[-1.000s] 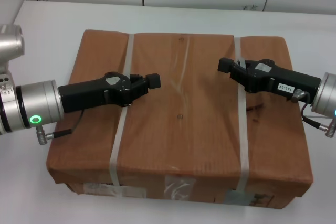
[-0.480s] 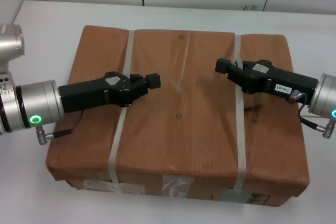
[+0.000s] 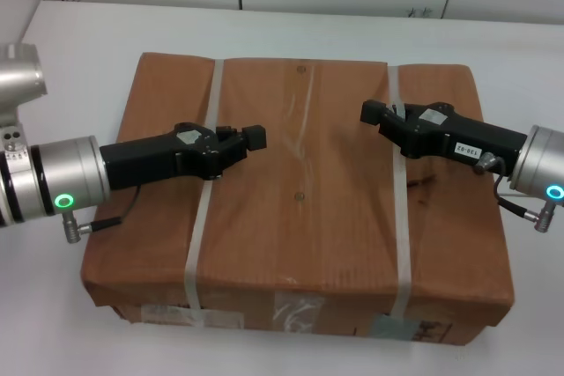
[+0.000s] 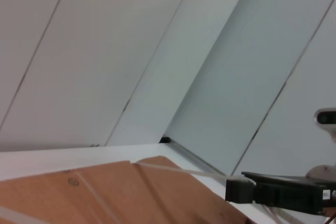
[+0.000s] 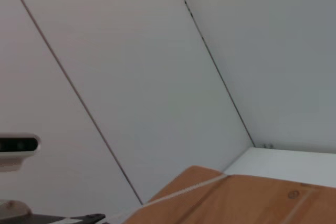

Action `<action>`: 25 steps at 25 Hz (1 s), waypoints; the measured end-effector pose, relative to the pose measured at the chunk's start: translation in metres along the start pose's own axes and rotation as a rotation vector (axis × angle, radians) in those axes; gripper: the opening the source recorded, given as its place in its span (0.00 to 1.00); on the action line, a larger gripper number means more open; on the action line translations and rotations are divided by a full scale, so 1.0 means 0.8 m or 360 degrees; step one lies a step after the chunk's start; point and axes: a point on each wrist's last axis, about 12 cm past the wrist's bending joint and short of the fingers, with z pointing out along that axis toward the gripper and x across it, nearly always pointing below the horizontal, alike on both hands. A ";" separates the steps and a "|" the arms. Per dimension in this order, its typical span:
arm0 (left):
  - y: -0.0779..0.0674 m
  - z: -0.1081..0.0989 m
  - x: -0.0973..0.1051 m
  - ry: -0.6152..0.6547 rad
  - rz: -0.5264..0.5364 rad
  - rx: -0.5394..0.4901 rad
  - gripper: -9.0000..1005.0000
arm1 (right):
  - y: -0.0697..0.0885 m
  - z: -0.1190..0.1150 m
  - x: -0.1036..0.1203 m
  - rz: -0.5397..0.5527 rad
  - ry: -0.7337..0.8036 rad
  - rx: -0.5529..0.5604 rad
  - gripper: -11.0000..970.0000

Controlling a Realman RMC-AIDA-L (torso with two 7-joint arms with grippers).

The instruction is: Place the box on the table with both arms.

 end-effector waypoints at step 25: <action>0.018 0.054 0.041 0.0317 0.0219 -0.0367 0.04 | -0.026 0.030 0.031 -0.0022 0.0315 0.0397 0.03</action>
